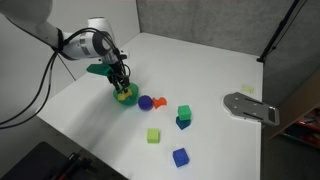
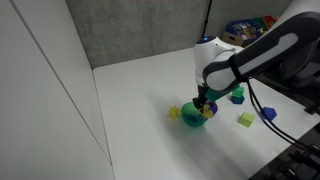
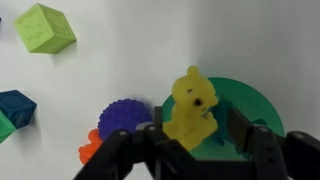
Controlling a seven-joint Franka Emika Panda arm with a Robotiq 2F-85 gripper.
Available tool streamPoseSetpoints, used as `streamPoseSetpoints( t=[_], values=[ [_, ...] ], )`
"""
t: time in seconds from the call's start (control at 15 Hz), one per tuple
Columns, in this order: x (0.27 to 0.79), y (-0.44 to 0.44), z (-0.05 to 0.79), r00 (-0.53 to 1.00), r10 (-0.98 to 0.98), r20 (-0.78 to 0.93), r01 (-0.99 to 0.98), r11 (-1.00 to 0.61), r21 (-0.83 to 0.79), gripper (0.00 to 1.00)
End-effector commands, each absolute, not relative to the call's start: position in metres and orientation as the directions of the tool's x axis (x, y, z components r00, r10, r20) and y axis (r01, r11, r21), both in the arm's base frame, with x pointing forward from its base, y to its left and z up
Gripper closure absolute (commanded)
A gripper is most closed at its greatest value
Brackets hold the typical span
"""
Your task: Pick up the yellow toy on the right and put it in the bowl
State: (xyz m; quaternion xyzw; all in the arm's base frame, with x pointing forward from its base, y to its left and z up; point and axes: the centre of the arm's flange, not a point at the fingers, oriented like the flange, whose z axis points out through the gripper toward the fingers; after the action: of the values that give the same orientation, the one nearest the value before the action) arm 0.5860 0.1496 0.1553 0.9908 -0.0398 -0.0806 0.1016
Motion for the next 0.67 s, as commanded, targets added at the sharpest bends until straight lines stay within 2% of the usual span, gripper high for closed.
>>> streamPoseSetpoints(
  t=[0.0, 0.07, 0.6],
  values=[
    [0.597, 0.153, 0.154, 0.981, -0.115, -0.153, -0.076, -0.968, 0.240, 0.03],
    [0.597, 0.151, 0.154, 0.981, -0.118, -0.155, -0.078, -0.967, 0.242, 0.00],
    [0.606, 0.094, 0.194, 0.950, -0.234, -0.205, -0.170, -0.942, 0.291, 0.00]
  ],
)
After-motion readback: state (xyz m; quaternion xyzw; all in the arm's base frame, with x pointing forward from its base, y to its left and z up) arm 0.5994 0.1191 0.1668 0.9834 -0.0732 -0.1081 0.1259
